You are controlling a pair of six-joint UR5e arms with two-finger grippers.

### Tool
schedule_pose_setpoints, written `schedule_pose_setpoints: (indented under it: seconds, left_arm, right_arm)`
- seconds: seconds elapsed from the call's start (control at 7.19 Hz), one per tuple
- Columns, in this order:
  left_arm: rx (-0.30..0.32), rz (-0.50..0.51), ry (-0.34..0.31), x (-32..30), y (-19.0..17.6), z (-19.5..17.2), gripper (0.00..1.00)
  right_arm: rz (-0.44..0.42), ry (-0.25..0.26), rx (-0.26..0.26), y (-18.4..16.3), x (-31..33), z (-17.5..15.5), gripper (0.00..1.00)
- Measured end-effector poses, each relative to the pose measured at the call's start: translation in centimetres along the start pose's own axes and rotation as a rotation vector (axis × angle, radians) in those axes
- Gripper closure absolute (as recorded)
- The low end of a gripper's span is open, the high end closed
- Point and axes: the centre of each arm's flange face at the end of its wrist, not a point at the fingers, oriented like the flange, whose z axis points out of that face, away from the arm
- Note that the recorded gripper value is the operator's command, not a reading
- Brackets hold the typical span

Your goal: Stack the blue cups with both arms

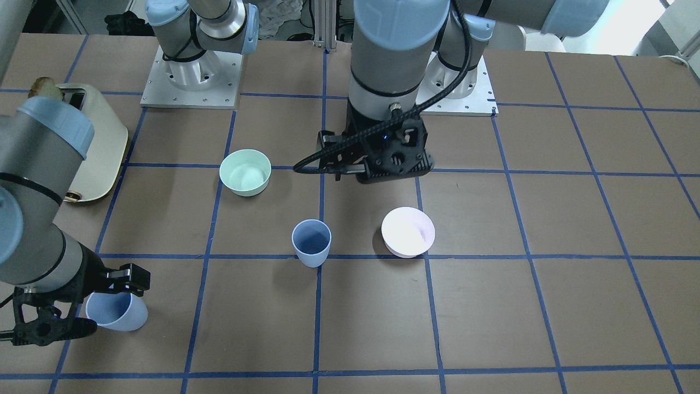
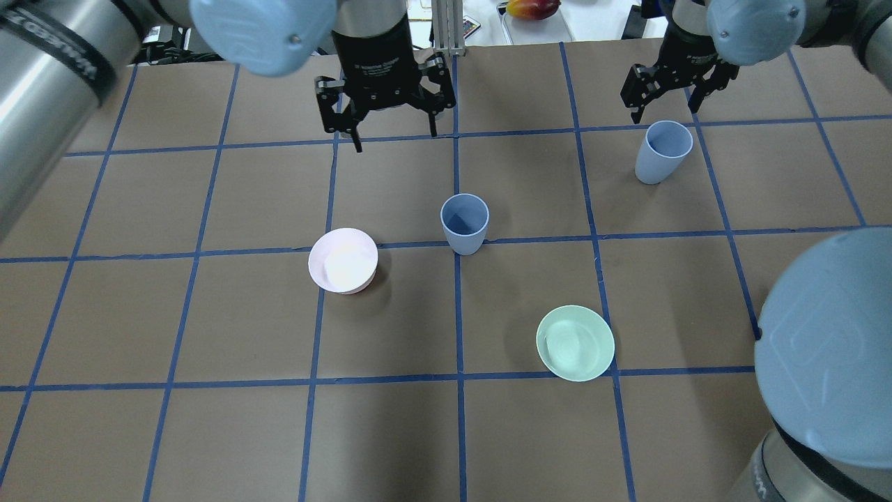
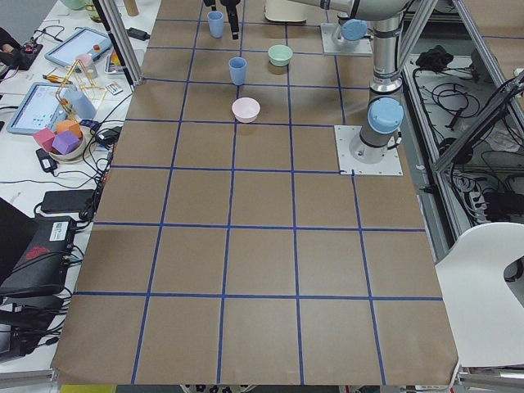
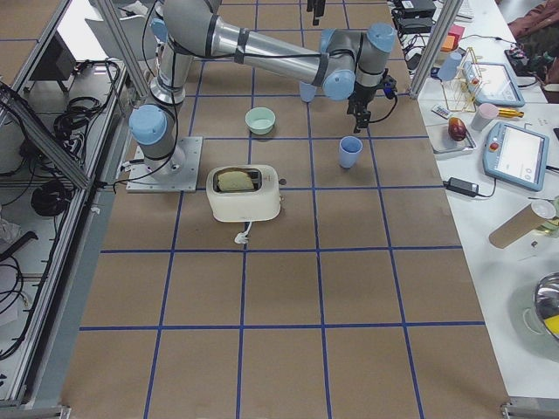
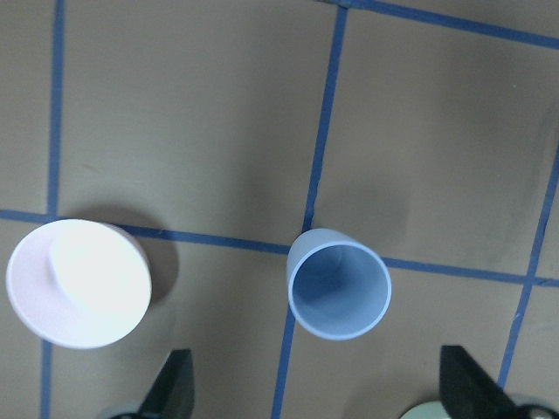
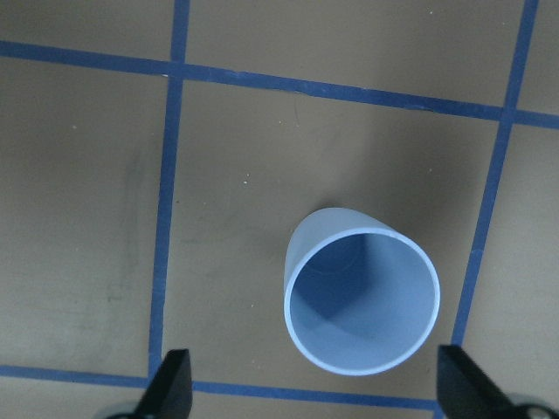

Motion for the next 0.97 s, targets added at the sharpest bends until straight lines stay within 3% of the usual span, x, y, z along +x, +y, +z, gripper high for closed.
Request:
schedule_pose_setpoints:
  seconds: [0.14,0.28,0.42,0.7,0.97]
  left_arm:
    - [-0.033,-0.043,-0.03,-1.9,0.9,-0.4,0.0]
    - [-0.028,-0.066,-0.033,-3.2,1.4,0.2,0.0]
    - [0.0,-0.051,-0.022,-4.0,1.9,1.2,0.0]
    - [0.098,0.011,0.018,-5.3,3.6,3.9,0.0]
    - [0.195,0.052,0.033,-7.4,4.5,5.3,0.0]
  right_arm:
    - [-0.005,0.0,-0.023,-0.6,0.1,2.0,0.0]
    - [-0.008,-0.003,-0.047,-0.7,0.1,3.3,0.03]
    - [-0.01,-0.009,-0.07,-0.5,0.0,4.3,0.22]
    - [-0.011,-0.019,-0.102,0.2,-0.4,6.1,0.8]
    - [-0.012,-0.018,-0.111,0.5,-0.4,6.5,1.0]
